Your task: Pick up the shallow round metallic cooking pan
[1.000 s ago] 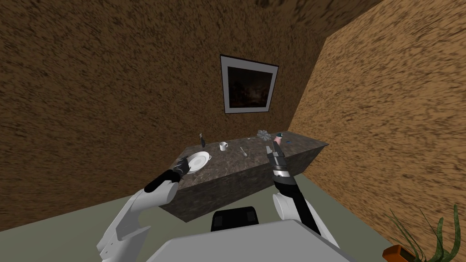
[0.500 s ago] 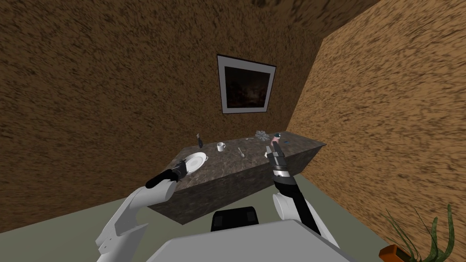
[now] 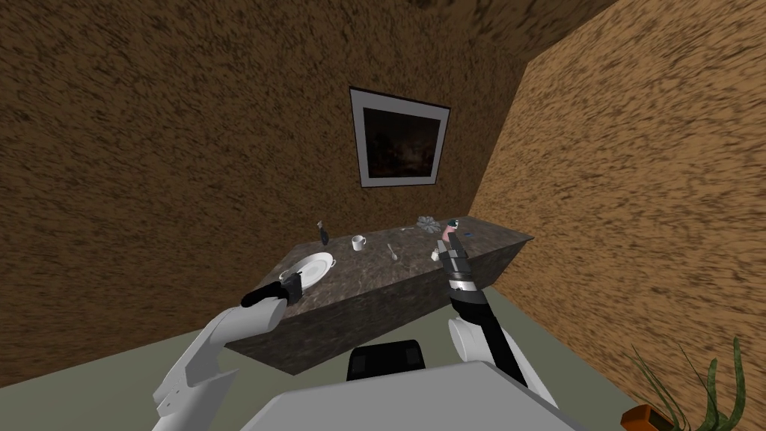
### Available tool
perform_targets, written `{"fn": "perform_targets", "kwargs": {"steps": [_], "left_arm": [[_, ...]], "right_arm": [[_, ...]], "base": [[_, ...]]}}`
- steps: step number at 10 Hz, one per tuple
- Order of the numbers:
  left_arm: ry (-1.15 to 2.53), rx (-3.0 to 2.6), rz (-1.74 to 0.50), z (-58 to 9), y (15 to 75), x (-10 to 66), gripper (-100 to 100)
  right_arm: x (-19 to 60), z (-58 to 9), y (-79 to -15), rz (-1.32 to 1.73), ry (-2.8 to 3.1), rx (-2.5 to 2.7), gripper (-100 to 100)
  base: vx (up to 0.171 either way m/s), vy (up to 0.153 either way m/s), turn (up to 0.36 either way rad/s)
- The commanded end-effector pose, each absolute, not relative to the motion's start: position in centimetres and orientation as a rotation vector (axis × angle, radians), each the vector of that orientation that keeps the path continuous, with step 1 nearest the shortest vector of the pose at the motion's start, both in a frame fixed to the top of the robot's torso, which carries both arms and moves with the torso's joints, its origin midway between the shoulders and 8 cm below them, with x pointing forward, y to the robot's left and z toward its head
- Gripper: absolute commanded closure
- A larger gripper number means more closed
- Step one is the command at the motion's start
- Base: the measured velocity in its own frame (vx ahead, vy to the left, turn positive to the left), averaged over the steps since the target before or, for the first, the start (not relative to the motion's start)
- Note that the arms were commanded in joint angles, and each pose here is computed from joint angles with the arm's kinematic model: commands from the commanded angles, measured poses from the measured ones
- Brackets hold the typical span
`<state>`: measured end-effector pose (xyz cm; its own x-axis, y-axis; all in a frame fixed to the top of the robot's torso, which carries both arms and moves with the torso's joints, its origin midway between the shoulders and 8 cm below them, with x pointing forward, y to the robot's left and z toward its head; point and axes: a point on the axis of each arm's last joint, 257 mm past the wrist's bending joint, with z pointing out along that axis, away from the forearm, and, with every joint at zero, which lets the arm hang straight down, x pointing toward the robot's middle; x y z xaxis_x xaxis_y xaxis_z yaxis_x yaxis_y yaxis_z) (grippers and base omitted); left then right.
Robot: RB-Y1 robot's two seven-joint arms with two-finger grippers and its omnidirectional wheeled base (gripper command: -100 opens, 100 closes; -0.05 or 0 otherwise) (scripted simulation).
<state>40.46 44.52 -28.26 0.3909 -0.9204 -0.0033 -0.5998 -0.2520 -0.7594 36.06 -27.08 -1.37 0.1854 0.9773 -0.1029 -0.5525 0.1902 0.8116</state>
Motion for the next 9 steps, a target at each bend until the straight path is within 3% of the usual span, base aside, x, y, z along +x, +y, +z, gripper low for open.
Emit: {"fn": "perform_targets", "kwargs": {"steps": [1, 3, 4, 5, 8, 9], "left_arm": [[1.313, -2.005, -0.553, -29.7, 44.7, 39.4, -100], [1.32, -2.021, -0.54, -30.2, 44.6, 39.2, -100], [1.321, -2.028, -0.534, -30.4, 44.6, 39.0, 0], [1.32, -2.027, -0.535, -31.0, 44.7, 39.3, -100], [1.32, -2.029, -0.534, -31.5, 44.8, 39.5, -100], [1.32, -2.027, -0.536, -31.5, 44.8, 39.5, 100]], "right_arm": [[36.1, -1.4, -27.1, 1.221, 0.731, 0.722, 0], [36.1, -1.4, -27.1, 1.221, 0.731, 0.722, 0], [36.1, -1.4, -27.1, 1.221, 0.731, 0.722, 0], [36.1, -1.4, -27.1, 1.221, 0.731, 0.722, 0], [36.1, -1.4, -27.1, 1.221, 0.731, 0.722, 0], [36.1, -1.4, -27.1, 1.221, 0.731, 0.722, 0]], "base": [[0.028, -0.025, -0.011], [0.025, -0.018, -0.008], [0.0, 0.0, 0.0], [0.016, 0.01, -0.004], [0.026, 0.012, -0.004], [0.0, 0.0, 0.0]]}}
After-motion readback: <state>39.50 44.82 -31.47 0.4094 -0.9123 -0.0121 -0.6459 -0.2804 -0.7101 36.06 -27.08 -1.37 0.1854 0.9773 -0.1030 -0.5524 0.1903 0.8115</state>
